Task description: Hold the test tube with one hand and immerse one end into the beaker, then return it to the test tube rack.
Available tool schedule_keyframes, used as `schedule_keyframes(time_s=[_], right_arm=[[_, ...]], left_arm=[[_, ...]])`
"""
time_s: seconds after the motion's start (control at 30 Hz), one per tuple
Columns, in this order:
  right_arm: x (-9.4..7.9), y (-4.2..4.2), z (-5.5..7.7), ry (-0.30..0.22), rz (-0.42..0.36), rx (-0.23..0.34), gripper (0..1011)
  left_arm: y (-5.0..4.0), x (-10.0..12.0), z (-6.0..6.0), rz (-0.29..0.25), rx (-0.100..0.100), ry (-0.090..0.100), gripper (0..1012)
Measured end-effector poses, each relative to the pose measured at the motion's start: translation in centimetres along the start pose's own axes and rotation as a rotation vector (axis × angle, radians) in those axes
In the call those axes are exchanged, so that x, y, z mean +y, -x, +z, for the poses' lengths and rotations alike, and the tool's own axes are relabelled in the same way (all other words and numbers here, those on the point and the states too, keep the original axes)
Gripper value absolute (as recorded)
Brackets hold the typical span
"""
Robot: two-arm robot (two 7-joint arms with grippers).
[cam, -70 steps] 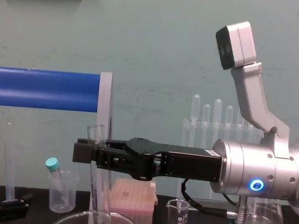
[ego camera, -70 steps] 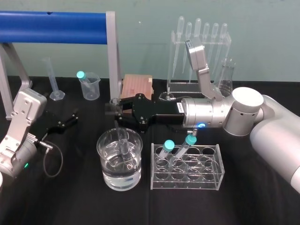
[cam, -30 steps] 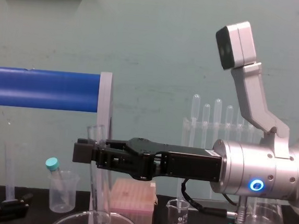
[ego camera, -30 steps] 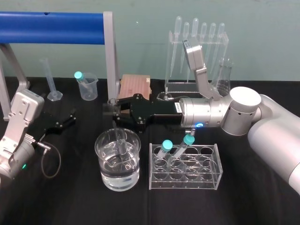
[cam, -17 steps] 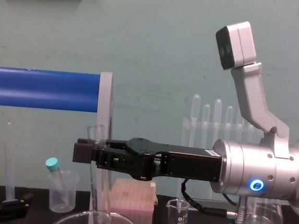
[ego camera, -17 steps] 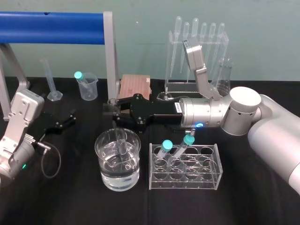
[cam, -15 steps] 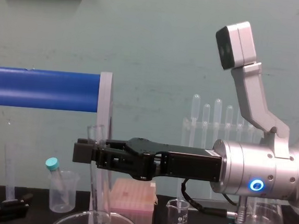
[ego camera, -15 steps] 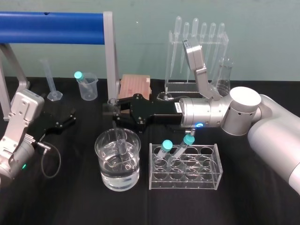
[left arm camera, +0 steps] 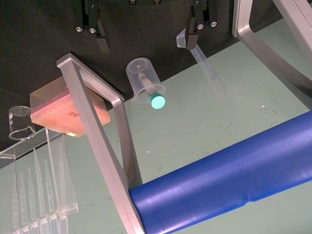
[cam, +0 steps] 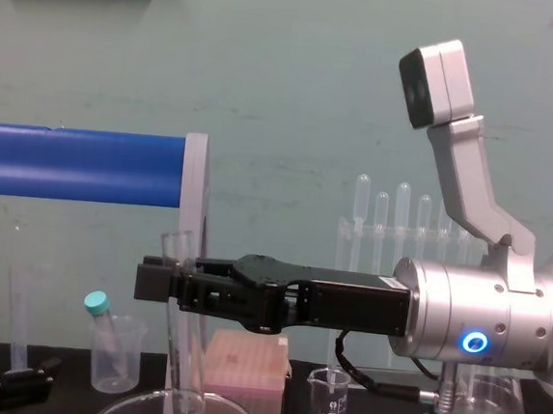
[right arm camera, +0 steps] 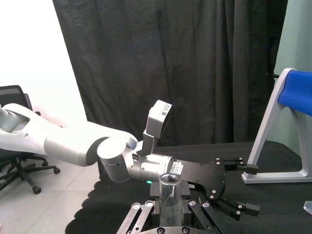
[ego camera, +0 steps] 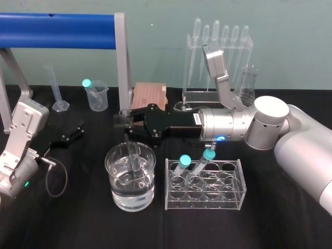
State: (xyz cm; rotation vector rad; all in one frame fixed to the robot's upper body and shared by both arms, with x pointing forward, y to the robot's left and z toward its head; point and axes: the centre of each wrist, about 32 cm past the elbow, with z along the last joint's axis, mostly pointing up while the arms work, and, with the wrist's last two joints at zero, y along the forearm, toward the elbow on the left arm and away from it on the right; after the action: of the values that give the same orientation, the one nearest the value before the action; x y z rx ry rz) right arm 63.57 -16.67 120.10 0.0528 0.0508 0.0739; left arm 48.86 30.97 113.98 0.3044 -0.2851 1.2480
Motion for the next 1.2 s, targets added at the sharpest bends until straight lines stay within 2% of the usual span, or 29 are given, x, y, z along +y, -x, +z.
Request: schedule_keyframes(time_s=[1.2], right_arm=[[0.0,0.0,0.0,0.0,0.0,0.0,242]], left_arm=[[0.0,0.0,0.0,0.0,0.0,0.0,1000]])
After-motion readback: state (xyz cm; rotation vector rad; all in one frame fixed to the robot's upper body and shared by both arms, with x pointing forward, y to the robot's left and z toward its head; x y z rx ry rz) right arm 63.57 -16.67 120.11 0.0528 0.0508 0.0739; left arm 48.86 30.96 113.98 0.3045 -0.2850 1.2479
